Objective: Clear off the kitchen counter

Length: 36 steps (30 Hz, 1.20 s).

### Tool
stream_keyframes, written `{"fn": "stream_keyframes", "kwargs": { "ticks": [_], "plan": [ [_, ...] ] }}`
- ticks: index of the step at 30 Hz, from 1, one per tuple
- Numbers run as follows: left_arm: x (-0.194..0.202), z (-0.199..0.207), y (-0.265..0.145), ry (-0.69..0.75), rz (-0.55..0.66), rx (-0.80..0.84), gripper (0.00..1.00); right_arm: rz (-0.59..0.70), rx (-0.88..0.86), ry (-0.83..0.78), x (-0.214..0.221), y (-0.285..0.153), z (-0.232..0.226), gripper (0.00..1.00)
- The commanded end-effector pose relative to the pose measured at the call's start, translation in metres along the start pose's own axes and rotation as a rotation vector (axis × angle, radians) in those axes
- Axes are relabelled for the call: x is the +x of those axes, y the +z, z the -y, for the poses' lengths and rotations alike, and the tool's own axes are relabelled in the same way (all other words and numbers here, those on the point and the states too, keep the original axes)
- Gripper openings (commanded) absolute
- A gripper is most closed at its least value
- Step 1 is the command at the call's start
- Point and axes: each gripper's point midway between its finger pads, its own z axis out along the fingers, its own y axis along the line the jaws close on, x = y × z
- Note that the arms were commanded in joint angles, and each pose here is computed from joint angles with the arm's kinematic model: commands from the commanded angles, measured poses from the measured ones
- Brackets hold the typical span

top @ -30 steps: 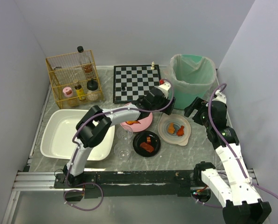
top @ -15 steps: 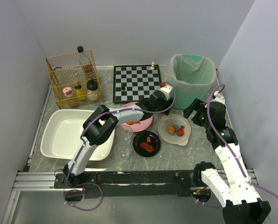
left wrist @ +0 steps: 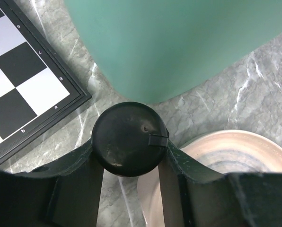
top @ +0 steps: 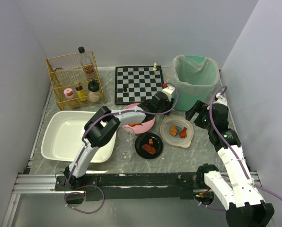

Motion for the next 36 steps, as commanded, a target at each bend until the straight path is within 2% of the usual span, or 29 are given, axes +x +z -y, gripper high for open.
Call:
{"fn": "stream_keyframes", "kwargs": {
  "ticks": [1, 5, 7, 13, 18, 22, 24, 31, 36],
  "plan": [
    [-0.035, 0.014, -0.002, -0.015, 0.092, 0.037, 0.24, 0.009, -0.014, -0.002, -0.001, 0.003, -0.001, 0.94],
    [-0.045, 0.013, -0.011, -0.013, 0.108, 0.022, 0.11, 0.007, -0.014, -0.004, 0.000, 0.004, -0.001, 0.94],
    [-0.059, 0.011, -0.021, -0.006, 0.130, 0.010, 0.01, 0.004, -0.019, -0.005, 0.001, 0.004, -0.002, 0.94],
    [-0.134, 0.002, -0.087, 0.007, 0.247, -0.004, 0.00, -0.004, -0.024, -0.007, 0.002, 0.007, -0.002, 0.94],
    [-0.191, -0.032, -0.160, -0.019, 0.332, -0.018, 0.01, -0.017, -0.039, -0.001, 0.005, 0.012, -0.005, 0.94],
    [-0.219, -0.089, -0.220, -0.026, 0.401, -0.132, 0.00, -0.038, -0.065, 0.008, 0.008, 0.017, -0.010, 0.94],
    [-0.234, -0.132, -0.258, -0.038, 0.453, -0.237, 0.01, -0.048, -0.080, 0.008, 0.009, 0.018, -0.013, 0.94],
    [-0.231, -0.258, -0.364, -0.130, 0.554, -0.559, 0.01, -0.061, -0.092, -0.014, 0.008, 0.020, -0.016, 0.94],
    [-0.213, -0.322, -0.397, -0.203, 0.558, -0.775, 0.01, -0.077, -0.119, -0.014, 0.008, 0.022, -0.023, 0.94]
  ]
}}
